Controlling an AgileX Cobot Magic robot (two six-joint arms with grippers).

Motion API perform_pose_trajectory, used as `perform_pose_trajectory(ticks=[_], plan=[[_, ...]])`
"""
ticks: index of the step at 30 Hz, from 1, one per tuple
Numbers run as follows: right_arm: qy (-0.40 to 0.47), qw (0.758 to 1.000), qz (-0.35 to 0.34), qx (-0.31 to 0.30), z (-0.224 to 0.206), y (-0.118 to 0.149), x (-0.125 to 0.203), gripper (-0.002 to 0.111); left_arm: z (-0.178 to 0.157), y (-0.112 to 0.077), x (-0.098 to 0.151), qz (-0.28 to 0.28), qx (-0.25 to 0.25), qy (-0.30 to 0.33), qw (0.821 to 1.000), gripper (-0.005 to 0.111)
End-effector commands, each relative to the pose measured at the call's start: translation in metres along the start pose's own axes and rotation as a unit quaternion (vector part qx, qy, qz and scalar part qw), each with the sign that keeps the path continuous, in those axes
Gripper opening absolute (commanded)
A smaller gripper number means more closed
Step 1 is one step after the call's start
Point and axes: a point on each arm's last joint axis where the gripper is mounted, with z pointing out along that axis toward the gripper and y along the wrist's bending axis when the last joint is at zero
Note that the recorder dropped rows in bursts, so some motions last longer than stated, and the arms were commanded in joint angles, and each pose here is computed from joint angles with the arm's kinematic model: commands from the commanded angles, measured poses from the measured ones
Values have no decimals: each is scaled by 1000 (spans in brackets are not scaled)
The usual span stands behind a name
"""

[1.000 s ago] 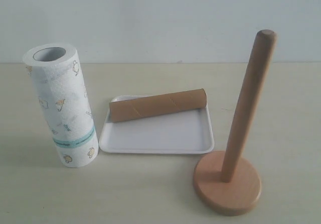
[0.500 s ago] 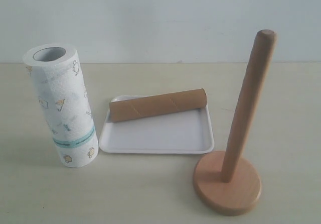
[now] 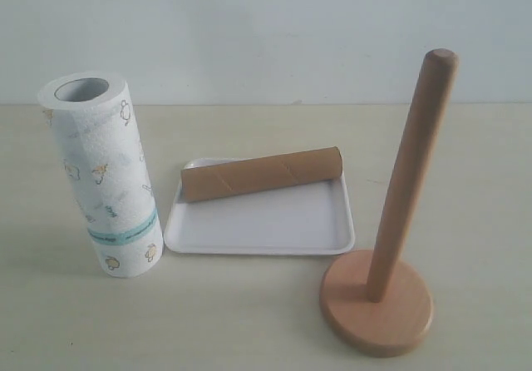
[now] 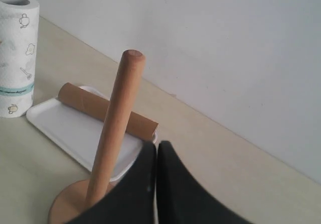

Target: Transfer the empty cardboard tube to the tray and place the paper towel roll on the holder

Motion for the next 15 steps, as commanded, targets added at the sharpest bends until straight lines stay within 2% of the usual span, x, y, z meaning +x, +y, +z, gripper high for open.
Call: perform_pose_trajectory(ticks=[1,8,12,15], plan=[[1,1000,2,1,0,0,1,0,0,0,1,0,-1,-1,1000,4],[-25,999,19,10,-14,-4,4,0,0,0,1,0,-1,-1,1000,4],[-58,995,42,67,-37,-10,9,0,0,0,1,0,-1,-1,1000,4],[-91,983,97,129,-55,-9,12,0,0,0,1,0,-1,-1,1000,4]])
